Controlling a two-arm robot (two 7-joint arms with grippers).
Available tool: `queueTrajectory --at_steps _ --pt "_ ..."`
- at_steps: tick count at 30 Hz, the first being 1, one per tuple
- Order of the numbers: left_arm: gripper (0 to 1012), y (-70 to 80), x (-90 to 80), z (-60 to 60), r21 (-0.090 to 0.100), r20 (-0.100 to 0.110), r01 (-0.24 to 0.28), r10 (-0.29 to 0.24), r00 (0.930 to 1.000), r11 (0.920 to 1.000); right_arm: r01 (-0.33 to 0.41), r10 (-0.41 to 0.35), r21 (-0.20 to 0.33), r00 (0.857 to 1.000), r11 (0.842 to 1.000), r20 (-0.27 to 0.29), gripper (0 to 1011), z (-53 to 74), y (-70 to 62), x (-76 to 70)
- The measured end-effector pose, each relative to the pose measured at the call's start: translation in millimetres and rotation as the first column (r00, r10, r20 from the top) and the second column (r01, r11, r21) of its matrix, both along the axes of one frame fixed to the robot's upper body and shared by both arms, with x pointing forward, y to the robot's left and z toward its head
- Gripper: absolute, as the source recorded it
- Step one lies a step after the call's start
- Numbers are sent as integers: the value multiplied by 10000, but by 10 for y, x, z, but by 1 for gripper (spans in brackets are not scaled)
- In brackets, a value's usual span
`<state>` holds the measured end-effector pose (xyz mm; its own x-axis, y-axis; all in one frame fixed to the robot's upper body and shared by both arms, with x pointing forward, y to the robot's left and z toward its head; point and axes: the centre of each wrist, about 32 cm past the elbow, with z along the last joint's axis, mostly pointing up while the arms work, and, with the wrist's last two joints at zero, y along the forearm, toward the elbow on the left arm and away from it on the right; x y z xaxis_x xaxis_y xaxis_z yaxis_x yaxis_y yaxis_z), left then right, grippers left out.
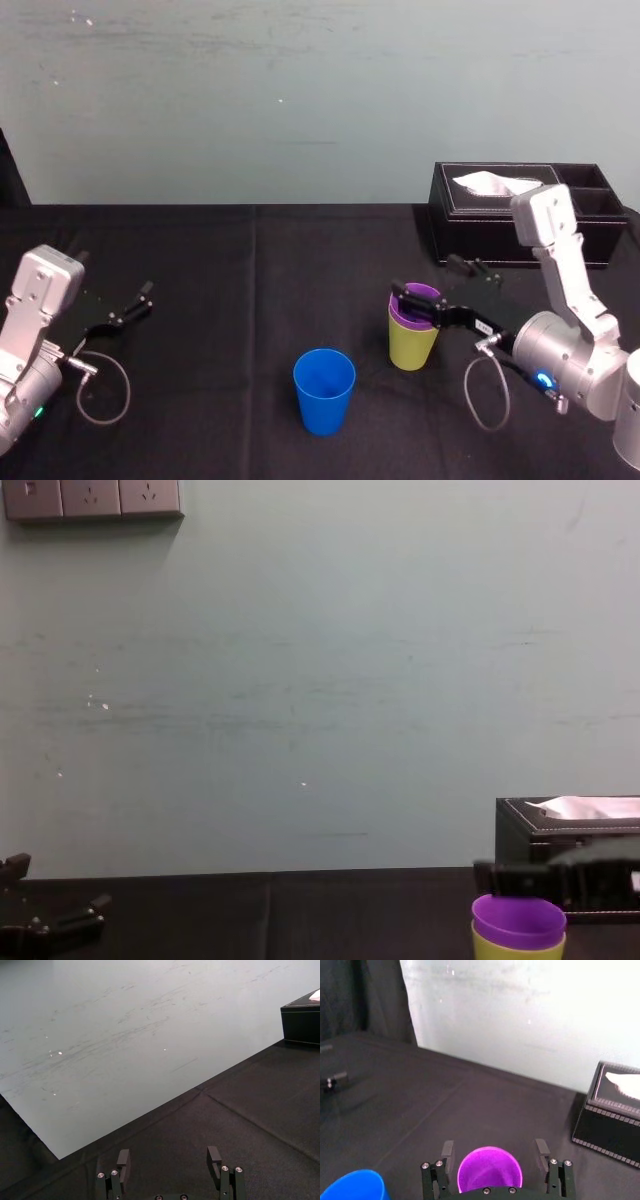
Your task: Stack the three plastic cups sequentially using one hand.
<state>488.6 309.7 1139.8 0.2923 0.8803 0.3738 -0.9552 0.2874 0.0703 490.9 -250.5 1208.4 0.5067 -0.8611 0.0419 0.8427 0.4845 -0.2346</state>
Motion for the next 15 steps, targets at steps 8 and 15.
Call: queueTrajectory --at_steps 8,15 --pt "1000 0 0 0 0 0 0 0 10000 10000 -209 199 199 9986 9996 489 1003 139 -26 -133" --pt "1000 0 0 0 0 0 0 0 10000 10000 -947 950 -139 9952 9954 235 1003 207 -108 -433"
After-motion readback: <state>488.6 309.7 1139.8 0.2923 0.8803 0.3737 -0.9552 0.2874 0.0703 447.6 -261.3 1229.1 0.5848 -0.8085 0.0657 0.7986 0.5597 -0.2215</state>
